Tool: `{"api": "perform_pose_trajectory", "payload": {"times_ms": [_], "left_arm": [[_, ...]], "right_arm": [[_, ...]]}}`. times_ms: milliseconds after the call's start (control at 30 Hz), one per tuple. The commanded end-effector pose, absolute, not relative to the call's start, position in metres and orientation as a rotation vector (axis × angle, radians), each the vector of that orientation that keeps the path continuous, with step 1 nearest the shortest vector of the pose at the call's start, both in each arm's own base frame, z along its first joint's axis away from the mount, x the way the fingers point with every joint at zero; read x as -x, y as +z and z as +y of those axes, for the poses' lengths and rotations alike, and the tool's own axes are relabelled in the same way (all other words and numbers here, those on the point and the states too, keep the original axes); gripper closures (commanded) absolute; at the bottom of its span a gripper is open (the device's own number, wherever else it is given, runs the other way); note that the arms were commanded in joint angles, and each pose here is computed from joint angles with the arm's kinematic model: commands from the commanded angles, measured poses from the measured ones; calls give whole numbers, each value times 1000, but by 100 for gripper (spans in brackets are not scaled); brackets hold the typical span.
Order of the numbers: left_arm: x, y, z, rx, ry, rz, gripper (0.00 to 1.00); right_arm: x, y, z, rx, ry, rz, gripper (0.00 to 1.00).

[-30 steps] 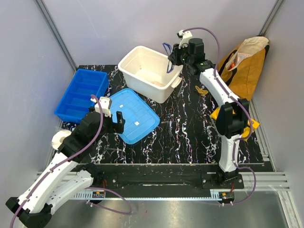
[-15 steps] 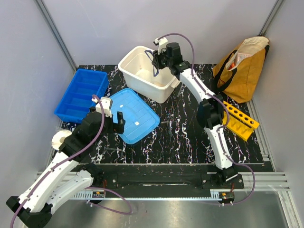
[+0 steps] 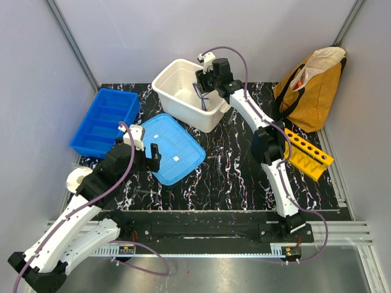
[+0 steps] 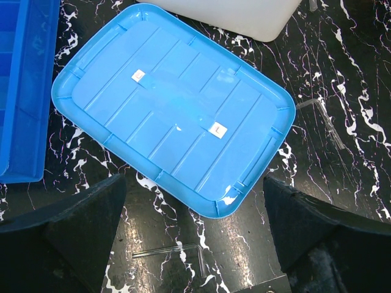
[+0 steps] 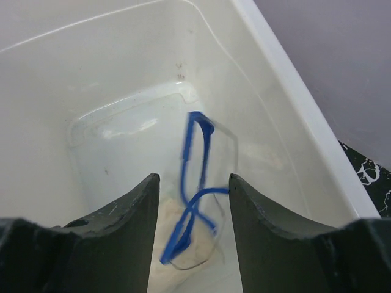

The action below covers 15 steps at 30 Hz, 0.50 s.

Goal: Organize the chemistry lab equipment

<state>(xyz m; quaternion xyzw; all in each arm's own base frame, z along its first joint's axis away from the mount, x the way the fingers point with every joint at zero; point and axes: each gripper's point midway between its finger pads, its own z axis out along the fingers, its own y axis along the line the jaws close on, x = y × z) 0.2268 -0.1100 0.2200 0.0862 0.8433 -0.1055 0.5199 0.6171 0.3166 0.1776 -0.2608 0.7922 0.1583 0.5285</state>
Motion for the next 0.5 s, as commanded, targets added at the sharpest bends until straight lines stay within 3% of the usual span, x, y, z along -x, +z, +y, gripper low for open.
{"api": "perform_pose_trajectory", "payload": {"times_ms": [0,300,467], "left_arm": [[-233,228,-113,-209,-251,1979,2],[-234,229,-113,-215,-249,1980,2],[-233,230,-114,-217,-260,1975,2]], "right_arm": [[-608,259,312,611,348,1770,45],[-568,331,263,480,217,1802,46],[-550,338,218,371,56,1878,46]]}}
